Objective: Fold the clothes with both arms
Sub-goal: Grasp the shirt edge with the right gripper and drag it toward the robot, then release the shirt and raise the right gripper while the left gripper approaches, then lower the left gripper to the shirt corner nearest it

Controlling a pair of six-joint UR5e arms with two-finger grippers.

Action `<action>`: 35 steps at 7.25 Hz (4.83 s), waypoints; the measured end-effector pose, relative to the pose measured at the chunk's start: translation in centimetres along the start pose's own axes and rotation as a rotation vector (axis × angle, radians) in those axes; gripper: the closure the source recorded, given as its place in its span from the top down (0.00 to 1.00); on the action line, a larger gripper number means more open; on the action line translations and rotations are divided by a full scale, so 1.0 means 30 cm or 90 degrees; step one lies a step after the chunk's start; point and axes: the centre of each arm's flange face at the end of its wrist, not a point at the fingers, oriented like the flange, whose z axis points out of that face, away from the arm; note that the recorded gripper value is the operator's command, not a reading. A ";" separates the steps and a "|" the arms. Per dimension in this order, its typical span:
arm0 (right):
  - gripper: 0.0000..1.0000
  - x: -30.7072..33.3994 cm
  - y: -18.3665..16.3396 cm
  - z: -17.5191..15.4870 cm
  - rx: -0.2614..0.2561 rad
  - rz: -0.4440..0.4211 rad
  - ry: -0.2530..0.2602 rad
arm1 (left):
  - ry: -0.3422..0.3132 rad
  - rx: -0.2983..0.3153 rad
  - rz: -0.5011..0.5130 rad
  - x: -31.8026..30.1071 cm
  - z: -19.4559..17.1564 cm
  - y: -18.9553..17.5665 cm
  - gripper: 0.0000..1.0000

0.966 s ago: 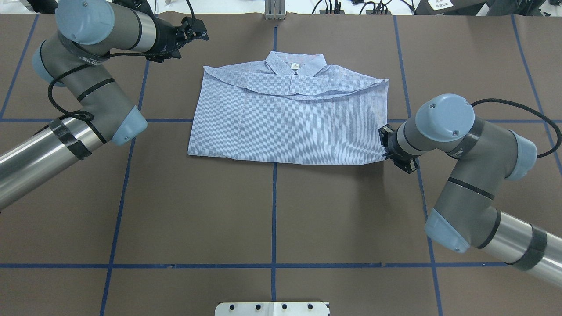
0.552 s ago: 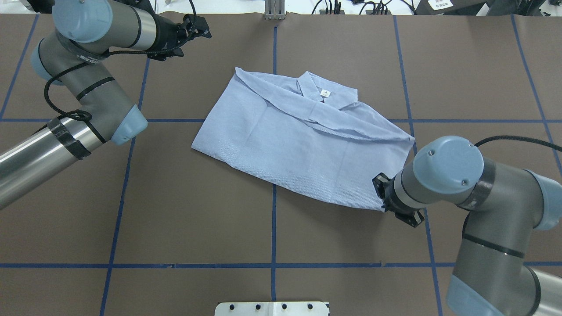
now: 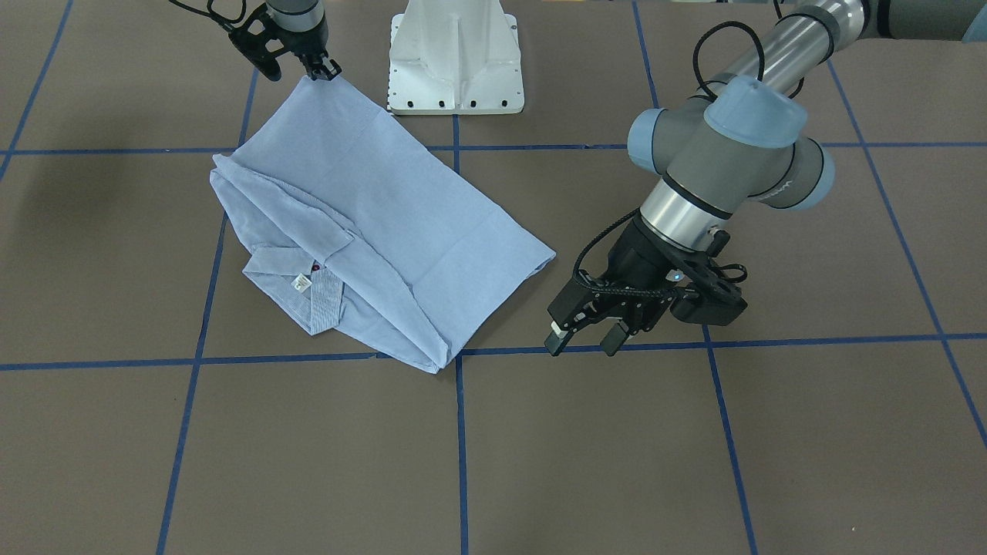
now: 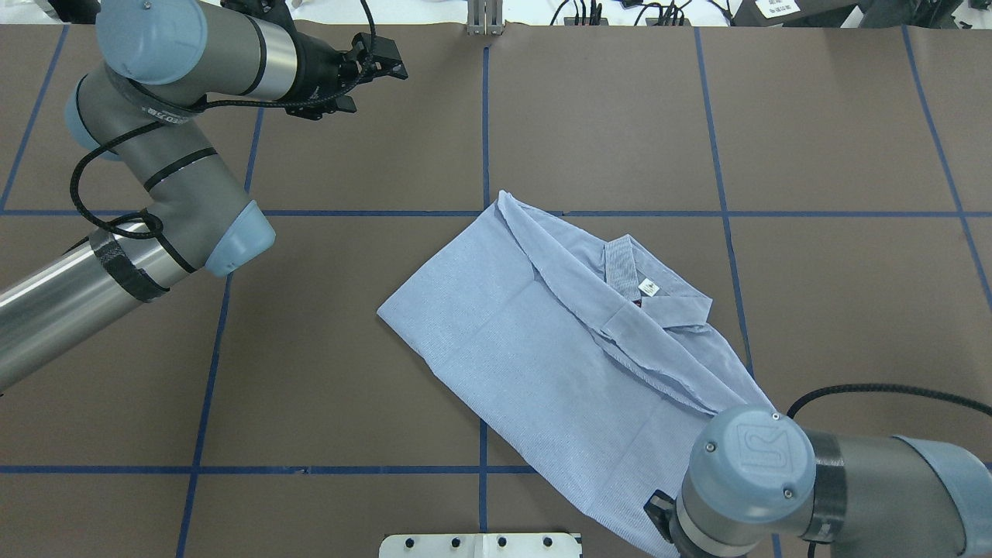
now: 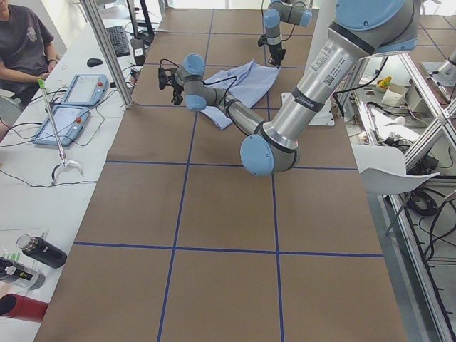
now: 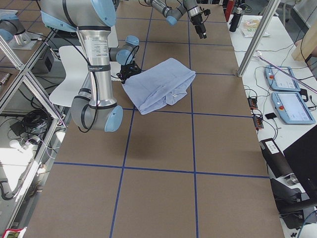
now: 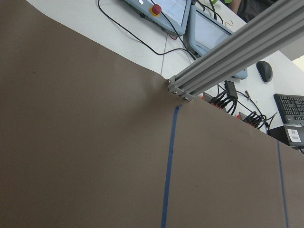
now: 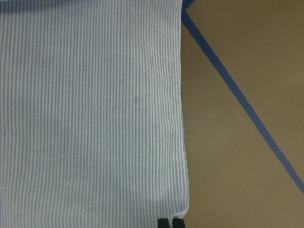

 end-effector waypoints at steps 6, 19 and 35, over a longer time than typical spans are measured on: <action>1.00 -0.138 -0.275 -0.257 0.061 -0.031 -0.124 | -0.013 -0.099 -0.028 0.019 -0.122 0.333 1.00; 1.00 -0.269 -1.450 -0.571 0.174 -0.239 -0.211 | -0.131 -0.160 -0.045 -0.271 -0.105 0.620 0.97; 1.00 -0.204 -1.558 -0.622 0.188 -0.276 -0.206 | -0.184 -0.178 -0.023 -0.281 0.133 0.660 0.64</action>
